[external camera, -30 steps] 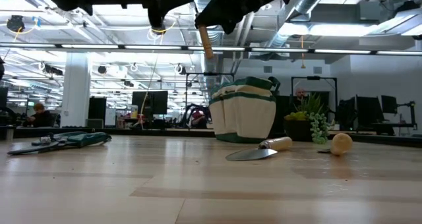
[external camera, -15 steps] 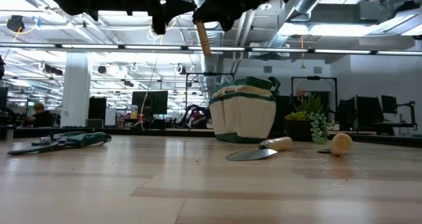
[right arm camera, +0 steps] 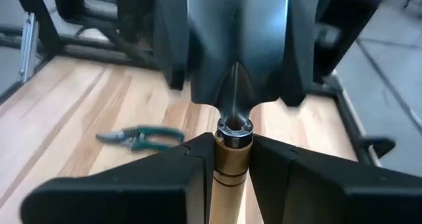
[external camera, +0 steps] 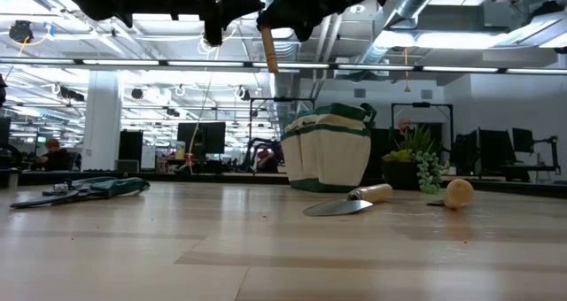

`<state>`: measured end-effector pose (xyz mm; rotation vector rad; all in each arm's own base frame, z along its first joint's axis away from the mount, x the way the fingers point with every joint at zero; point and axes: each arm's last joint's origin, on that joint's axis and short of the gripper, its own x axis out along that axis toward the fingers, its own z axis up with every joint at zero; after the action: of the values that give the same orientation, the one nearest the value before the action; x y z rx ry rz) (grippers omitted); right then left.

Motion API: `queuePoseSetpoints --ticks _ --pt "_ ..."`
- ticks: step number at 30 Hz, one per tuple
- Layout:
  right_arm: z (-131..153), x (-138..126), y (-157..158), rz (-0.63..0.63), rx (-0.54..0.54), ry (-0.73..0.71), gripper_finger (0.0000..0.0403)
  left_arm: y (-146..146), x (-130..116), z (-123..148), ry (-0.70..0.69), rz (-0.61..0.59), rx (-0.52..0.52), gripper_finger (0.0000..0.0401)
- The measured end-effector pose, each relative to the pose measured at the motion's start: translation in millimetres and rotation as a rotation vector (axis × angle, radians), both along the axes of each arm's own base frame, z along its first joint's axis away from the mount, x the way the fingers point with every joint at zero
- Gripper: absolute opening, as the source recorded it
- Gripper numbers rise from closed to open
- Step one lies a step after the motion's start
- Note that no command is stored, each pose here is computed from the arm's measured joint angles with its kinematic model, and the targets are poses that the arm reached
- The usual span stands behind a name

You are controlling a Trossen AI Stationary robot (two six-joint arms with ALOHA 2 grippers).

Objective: Pick & Place Garden tools in Gardening bag
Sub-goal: Put the brown trowel into the brown gardening bag

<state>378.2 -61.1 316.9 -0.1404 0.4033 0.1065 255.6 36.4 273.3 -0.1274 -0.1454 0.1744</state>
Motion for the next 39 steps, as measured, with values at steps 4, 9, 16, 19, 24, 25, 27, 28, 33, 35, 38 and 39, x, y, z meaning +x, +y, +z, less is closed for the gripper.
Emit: queuePoseSetpoints --ticks 4,9,16,19,24,25,27,28,33,35,38,39 --pt "7 2 1 0.007 0.005 -0.061 0.006 -2 1 -4 0.028 -0.012 -0.013 0.023" --pt "15 0 -3 0.003 0.022 -0.097 0.006 -4 1 -3 0.023 -0.042 -0.009 0.0286" --pt "34 -5 -12 -0.001 0.033 -0.14 0.006 -3 1 -5 0.042 -0.015 -0.009 0.0308" --pt "41 -4 -10 0.036 0.039 -0.169 0.006 -2 1 -5 0.044 0.02 -0.002 0.0304" --pt "36 -1 -4 0.057 0.047 -0.147 0.006 -1 0 -2 0.017 0.047 0.012 0.0292" --pt "36 -1 -2 0.061 0.047 -0.15 0.006 -1 0 -2 0.016 0.049 0.013 0.029" --pt "37 -1 -1 0.064 0.046 -0.157 0.006 -1 0 -2 0.015 0.049 0.014 0.0285" --pt "37 -1 -1 0.064 0.046 -0.156 0.006 -1 0 -1 0.011 0.049 0.015 0.0281" --pt "37 -1 0 0.065 0.048 -0.149 0.006 -1 0 -1 0.003 0.049 0.016 0.0244" --pt "36 -1 0 0.062 0.048 -0.139 0.006 -1 0 -1 0.003 0.043 0.016 0.0219" --pt "36 -1 0 0.056 0.045 -0.139 0.006 -1 0 0 -0.001 0.042 0.017 0.0181" --pt "36 -1 0 0.054 0.043 -0.139 0.006 -1 0 0 0.0 0.042 0.016 0.0168"
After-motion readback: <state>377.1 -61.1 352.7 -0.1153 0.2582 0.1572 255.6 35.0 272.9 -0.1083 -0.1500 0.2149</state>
